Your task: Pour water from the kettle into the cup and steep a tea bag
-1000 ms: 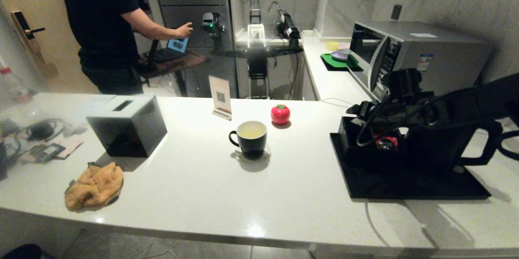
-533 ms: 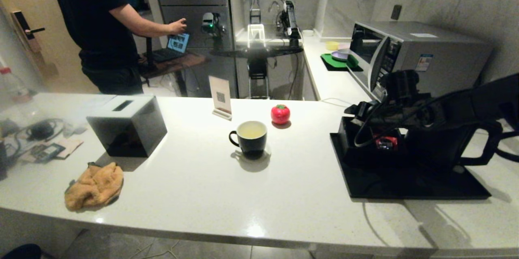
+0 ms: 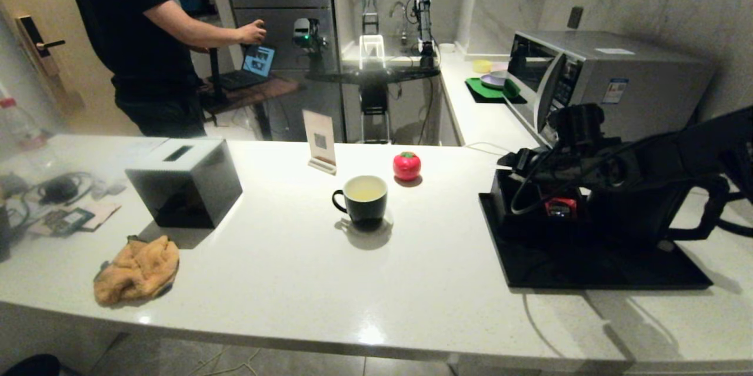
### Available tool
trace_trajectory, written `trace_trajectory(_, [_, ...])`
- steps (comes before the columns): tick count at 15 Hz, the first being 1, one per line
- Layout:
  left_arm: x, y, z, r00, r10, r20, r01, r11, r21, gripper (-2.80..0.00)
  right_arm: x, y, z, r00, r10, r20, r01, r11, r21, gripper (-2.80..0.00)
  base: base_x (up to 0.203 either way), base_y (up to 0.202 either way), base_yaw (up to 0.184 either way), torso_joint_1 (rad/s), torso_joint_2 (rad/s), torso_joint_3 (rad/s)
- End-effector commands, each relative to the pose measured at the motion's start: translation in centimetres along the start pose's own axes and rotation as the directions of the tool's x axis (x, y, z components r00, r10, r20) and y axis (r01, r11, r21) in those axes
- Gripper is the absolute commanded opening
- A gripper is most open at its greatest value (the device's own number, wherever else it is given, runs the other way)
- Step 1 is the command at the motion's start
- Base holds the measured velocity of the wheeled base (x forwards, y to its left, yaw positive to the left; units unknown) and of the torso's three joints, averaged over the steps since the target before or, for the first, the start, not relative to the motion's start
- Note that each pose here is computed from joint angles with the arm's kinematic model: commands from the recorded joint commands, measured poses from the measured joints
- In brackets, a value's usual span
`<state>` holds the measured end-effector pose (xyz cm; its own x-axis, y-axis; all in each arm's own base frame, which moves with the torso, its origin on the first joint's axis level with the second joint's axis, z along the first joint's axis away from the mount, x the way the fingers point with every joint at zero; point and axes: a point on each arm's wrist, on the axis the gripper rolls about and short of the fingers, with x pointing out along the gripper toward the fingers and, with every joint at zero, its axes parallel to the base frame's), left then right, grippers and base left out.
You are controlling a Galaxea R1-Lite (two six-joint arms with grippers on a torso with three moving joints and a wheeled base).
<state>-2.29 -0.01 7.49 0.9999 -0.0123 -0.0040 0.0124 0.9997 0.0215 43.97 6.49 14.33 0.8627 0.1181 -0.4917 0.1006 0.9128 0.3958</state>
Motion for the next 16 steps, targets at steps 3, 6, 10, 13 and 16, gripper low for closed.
trace_trajectory(3, [0.01, 0.00, 0.01, 1.000, 0.000, -0.001, 0.000, 1.000, 0.000, -2.80, 0.16, 0.14, -0.20, 1.000, 0.002, -0.003, -0.002, 1.000, 0.002, 0.00, 0.000, 0.000, 0.000, 0.000, 0.00, 0.000])
trace_trajectory(6, [0.01, 0.00, 0.00, 1.000, -0.001, -0.001, 0.001, 1.000, 0.000, -2.80, 0.34, 0.12, -0.39, 1.000, 0.002, -0.009, -0.002, 1.000, 0.001, 0.00, 0.000, 0.000, 0.000, 0.000, 0.00, 0.000])
trace_trajectory(10, [0.01, 0.00, 0.01, 1.000, 0.000, -0.001, 0.000, 1.000, 0.000, -2.80, 0.43, 0.08, -0.47, 1.000, -0.001, -0.011, 0.001, 1.000, 0.013, 0.00, 0.000, 0.000, 0.000, 0.000, 0.00, 0.000])
trace_trajectory(13, [0.01, 0.00, 0.00, 1.000, 0.000, -0.001, 0.000, 1.000, 0.000, -2.80, 0.50, 0.05, -0.53, 1.000, -0.002, -0.013, 0.002, 1.000, 0.013, 0.00, 0.000, 0.000, 0.000, 0.000, 0.00, 0.000])
trace_trajectory(16, [0.01, 0.00, -0.01, 1.000, -0.001, -0.002, 0.001, 1.000, 0.000, -2.80, 0.53, 0.02, -0.58, 1.000, -0.003, -0.016, 0.003, 1.000, 0.013, -2.80, 0.000, 0.000, 0.000, 0.000, 0.00, 0.000])
